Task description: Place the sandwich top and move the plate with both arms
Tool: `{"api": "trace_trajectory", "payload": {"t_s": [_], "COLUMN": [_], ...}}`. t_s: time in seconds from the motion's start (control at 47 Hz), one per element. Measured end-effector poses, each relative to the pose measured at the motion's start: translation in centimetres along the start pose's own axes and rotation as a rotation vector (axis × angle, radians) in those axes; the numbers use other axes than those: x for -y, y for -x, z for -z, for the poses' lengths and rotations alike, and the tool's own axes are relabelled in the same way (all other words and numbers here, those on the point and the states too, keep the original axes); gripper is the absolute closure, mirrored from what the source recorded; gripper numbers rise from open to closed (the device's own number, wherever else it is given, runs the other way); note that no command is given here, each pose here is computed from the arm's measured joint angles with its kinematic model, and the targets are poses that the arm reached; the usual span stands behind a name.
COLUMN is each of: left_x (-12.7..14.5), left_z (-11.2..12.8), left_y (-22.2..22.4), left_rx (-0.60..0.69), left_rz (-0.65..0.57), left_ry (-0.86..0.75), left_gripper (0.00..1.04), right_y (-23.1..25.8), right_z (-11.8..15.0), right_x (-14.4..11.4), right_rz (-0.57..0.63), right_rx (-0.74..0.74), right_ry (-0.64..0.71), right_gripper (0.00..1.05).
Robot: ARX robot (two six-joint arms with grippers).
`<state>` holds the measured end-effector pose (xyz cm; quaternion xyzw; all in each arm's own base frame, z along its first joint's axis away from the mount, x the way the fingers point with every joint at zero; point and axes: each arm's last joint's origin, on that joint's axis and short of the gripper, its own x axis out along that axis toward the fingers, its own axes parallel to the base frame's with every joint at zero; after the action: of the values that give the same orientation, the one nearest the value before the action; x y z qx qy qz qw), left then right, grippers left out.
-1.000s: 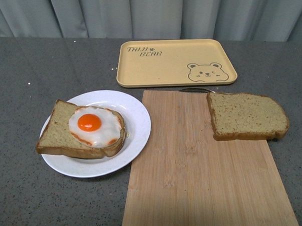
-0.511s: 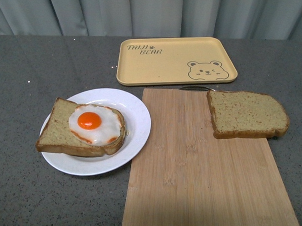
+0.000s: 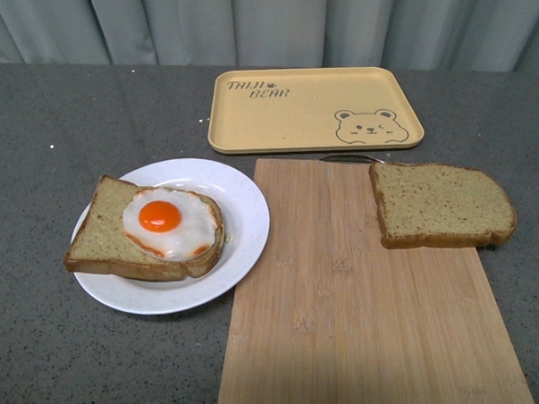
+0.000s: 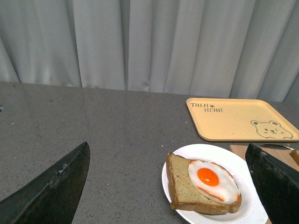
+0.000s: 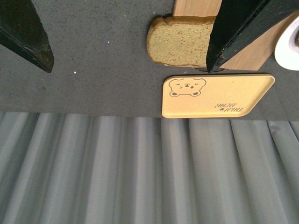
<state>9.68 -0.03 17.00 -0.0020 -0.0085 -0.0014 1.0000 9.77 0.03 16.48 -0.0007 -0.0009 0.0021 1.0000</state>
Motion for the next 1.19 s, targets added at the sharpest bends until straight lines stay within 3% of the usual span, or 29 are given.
{"api": "trace_trajectory", "payload": {"t_s": [0.383,0.447,0.489,0.532,0.766,0.957,1.191], "left_x": [0.0,0.0,0.0,0.0,0.0,0.0,0.0], "left_z": [0.0,0.0,0.0,0.0,0.0,0.0,0.0], "left_y": [0.0,0.0,0.0,0.0,0.0,0.0,0.0], "left_rx": [0.000,0.000,0.000,0.000,0.000,0.000,0.000], "left_rz": [0.000,0.000,-0.002,0.000,0.000,0.000,0.000], "left_ry": [0.000,0.000,0.000,0.000,0.000,0.000,0.000], "left_gripper": [0.07,0.07,0.07,0.07,0.07,0.07,0.07], "right_y": [0.0,-0.2,-0.7,-1.3,-7.7,-13.0,-17.4], "right_z": [0.0,-0.3,-0.6,-0.5,-0.1,3.0,5.0], "right_x": [0.0,0.0,0.4,0.7,3.3,4.7,6.1], "right_rz": [0.000,0.126,0.286,0.303,0.162,-0.012,-0.094], "right_rx": [0.000,0.025,-0.013,-0.051,-0.287,-0.607,-0.759], "right_ry": [0.000,0.071,0.129,0.145,0.091,-0.062,-0.228], "right_gripper": [0.09,0.09,0.09,0.09,0.09,0.09,0.09]}}
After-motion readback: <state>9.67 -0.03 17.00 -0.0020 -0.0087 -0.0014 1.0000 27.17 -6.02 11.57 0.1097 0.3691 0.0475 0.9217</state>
